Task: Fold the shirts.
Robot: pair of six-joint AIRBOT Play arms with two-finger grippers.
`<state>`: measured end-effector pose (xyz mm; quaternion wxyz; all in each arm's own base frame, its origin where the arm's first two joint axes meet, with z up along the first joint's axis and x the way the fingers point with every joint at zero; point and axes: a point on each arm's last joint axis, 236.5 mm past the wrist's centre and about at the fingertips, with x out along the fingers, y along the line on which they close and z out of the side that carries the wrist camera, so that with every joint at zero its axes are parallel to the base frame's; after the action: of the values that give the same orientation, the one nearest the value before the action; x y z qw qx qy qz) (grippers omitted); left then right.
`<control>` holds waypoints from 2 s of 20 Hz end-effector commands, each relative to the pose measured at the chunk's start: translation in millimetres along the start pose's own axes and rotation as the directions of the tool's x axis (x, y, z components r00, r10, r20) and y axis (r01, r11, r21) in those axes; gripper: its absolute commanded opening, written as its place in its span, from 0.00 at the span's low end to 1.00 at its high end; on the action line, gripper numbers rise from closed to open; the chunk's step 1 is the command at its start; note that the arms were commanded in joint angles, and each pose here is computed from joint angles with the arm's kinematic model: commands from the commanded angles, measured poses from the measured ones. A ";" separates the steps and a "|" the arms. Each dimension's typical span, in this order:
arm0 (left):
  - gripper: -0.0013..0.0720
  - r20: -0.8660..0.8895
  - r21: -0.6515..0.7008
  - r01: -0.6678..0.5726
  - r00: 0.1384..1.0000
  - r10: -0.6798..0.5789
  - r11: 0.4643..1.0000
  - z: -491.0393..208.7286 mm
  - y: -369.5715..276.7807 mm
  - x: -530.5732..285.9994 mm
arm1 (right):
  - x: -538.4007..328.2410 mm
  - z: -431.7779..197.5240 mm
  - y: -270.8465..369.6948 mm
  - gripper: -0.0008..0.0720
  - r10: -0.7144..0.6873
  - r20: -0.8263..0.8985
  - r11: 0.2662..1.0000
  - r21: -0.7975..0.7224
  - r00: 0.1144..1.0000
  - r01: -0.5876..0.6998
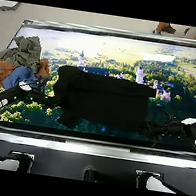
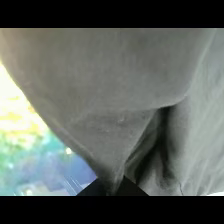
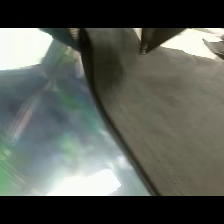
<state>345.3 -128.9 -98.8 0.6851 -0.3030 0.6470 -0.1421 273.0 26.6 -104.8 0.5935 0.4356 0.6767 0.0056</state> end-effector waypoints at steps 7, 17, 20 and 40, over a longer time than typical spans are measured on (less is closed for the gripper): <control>0.06 0.037 0.203 0.015 0.999 -0.023 0.979 20.3 -42.4 -66.2 | -45.8 32.4 77.1 0.07 0.040 0.129 0.961 -0.275 0.991 -0.003; 0.06 0.858 0.460 -0.482 0.024 -0.514 0.746 -81.8 -329.1 -613.1 | -572.3 -143.1 302.8 0.07 0.571 0.807 0.711 -0.393 -0.152 0.584; 0.06 0.828 0.472 -0.485 -0.043 -0.559 0.736 -136.6 -338.2 -628.7 | -574.0 -186.0 282.9 0.07 0.551 0.817 0.722 -0.364 -0.171 0.589; 0.06 0.343 0.270 -0.202 0.934 0.102 0.941 132.8 -56.0 -122.6 | -131.4 158.3 137.7 0.07 -0.305 0.442 0.793 -0.373 0.844 0.482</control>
<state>456.5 -54.6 138.0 0.8740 -0.1363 0.4450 -0.1398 435.5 -52.5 115.8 0.8144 0.1015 0.5711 -0.0175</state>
